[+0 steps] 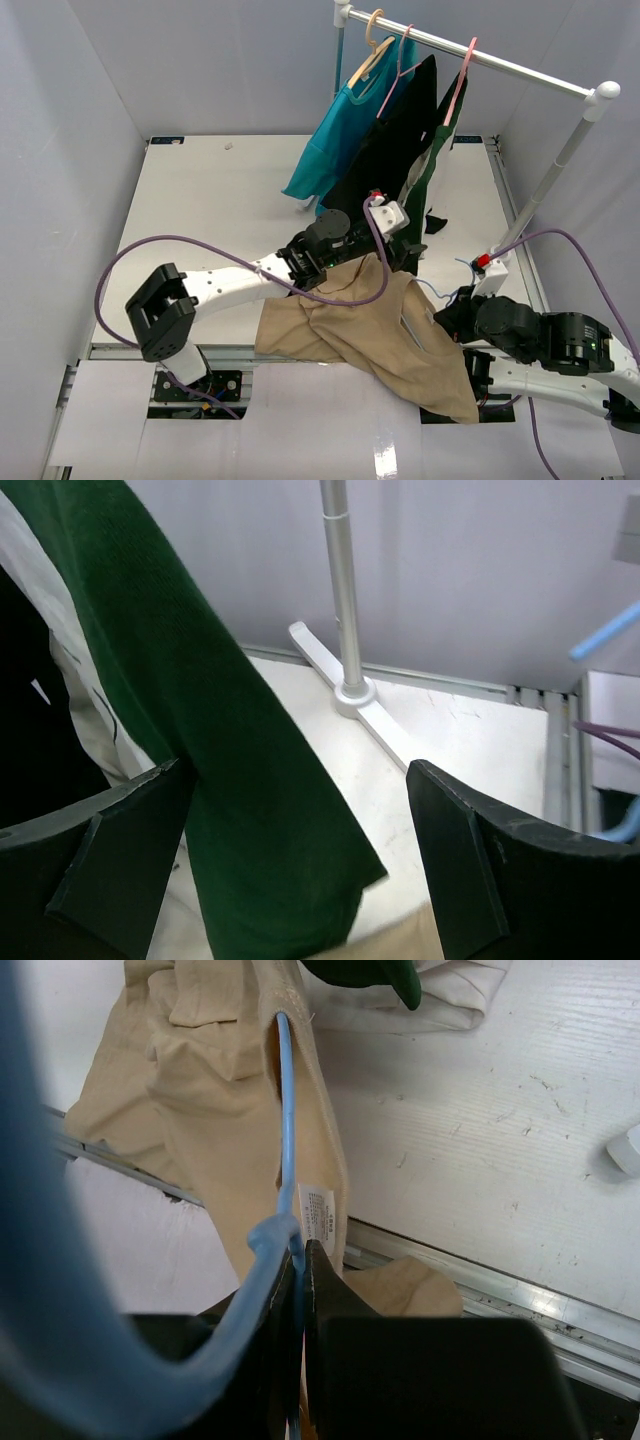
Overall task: Place the t-shirt on the hanger
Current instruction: Place the hanger at the clothesline.
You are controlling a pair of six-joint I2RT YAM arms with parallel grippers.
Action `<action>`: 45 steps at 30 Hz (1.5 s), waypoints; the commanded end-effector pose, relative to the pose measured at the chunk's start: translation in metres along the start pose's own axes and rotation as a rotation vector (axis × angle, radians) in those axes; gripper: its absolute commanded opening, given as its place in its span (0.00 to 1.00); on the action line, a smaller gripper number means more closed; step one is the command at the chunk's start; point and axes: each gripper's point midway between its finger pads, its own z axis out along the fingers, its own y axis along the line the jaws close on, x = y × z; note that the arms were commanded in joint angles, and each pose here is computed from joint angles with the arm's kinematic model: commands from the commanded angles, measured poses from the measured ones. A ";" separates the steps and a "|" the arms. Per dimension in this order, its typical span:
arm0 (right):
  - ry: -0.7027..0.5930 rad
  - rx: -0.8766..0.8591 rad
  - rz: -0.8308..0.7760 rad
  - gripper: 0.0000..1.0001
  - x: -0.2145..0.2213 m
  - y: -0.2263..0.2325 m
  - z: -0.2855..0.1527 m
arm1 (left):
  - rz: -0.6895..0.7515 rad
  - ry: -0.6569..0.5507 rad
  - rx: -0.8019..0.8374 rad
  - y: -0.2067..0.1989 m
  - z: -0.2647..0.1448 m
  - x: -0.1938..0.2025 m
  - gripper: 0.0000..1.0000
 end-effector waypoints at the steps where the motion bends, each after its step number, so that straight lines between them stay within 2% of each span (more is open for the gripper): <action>1: -0.040 0.000 0.020 0.08 -0.008 -0.002 -0.002 | 0.052 -0.107 -0.081 0.018 0.022 -0.031 0.98; 6: -0.060 0.014 0.023 0.08 -0.013 -0.008 -0.008 | 0.055 -0.093 -0.073 0.019 0.034 -0.024 0.91; 10: -0.055 0.111 0.039 0.08 -0.009 -0.021 -0.002 | 0.092 -0.030 -0.235 0.051 0.035 -0.019 0.77; 15: -0.060 0.134 0.020 0.08 -0.016 -0.015 0.002 | 0.150 0.027 -0.392 0.082 0.024 -0.019 0.66; 17: -0.052 0.167 0.016 0.08 -0.017 -0.016 0.002 | 0.164 0.045 -0.434 0.092 0.019 -0.020 0.53; 20: -0.034 0.225 -0.030 0.08 -0.012 -0.026 0.005 | 0.183 0.058 -0.469 0.104 0.011 -0.024 0.40; 25: -0.025 0.218 0.006 0.08 -0.012 -0.021 0.005 | 0.175 0.078 -0.544 0.135 -0.008 -0.034 0.40; 31: -0.037 0.231 -0.004 0.08 -0.021 -0.016 0.004 | 0.150 0.071 -0.608 0.165 -0.029 -0.042 0.44; 35: -0.081 0.242 0.008 0.08 -0.031 -0.018 0.002 | 0.113 0.059 -0.587 0.169 -0.037 -0.042 0.45; 45: -0.395 0.367 0.034 0.08 -0.142 -0.003 -0.037 | 0.059 0.011 -0.526 0.154 -0.045 -0.058 0.48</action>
